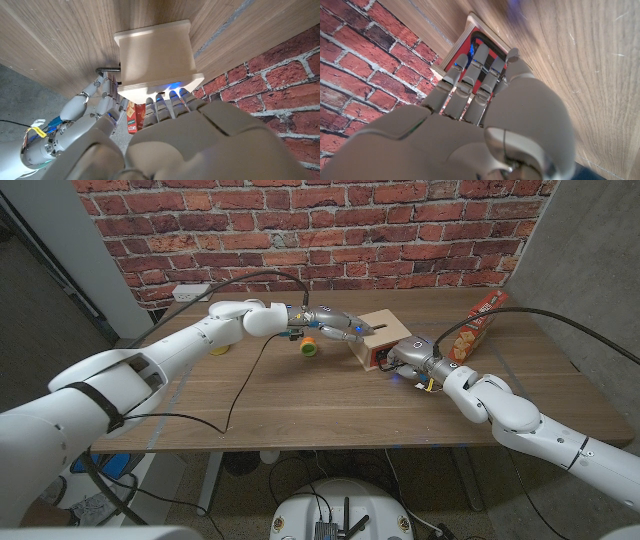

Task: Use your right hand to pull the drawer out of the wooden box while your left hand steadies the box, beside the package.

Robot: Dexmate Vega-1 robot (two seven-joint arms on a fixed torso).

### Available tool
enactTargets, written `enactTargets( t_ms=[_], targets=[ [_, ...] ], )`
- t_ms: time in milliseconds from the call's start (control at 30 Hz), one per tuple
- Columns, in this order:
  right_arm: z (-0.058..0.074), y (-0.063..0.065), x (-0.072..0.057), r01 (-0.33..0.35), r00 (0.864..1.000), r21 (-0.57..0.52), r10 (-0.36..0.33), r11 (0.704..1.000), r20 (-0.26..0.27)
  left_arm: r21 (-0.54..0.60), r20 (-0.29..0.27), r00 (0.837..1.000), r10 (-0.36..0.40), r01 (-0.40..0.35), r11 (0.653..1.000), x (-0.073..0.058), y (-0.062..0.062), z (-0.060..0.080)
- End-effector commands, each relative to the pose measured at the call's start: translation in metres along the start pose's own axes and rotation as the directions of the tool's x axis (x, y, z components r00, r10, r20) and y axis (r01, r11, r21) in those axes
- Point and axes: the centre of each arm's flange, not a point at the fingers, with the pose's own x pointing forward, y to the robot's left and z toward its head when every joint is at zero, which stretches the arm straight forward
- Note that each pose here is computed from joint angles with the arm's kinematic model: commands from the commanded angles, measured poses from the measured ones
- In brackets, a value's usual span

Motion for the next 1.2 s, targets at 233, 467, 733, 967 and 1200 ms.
enactTargets(
  t_ms=[233,467,733,967,1200],
  targets=[
    [-0.0001,-0.0014,0.0020,0.005,1.000,-0.004,-0.005,1.000,0.005,-0.012,-0.003,1.000,-0.027,0.027,1.000,-0.0018,-0.0034,-0.0003],
    [0.0002,-0.0018,0.0026,0.006,1.000,-0.007,-0.006,1.000,0.007,-0.017,-0.004,0.999,-0.035,0.035,0.999,-0.0020,-0.0046,-0.0009],
    [0.0002,-0.0019,0.0012,0.005,1.000,-0.013,-0.004,1.000,0.009,-0.015,-0.006,0.999,-0.039,0.039,0.999,-0.0014,-0.0055,-0.0010],
    [0.0005,-0.0019,-0.0002,0.001,1.000,-0.020,-0.001,1.000,0.014,-0.017,-0.008,0.999,-0.043,0.042,0.999,-0.0015,-0.0056,-0.0009],
    [0.0003,-0.0019,-0.0022,-0.003,1.000,-0.024,0.003,1.000,0.016,-0.019,-0.010,0.999,-0.045,0.045,0.999,-0.0024,-0.0062,-0.0004]
  ],
)
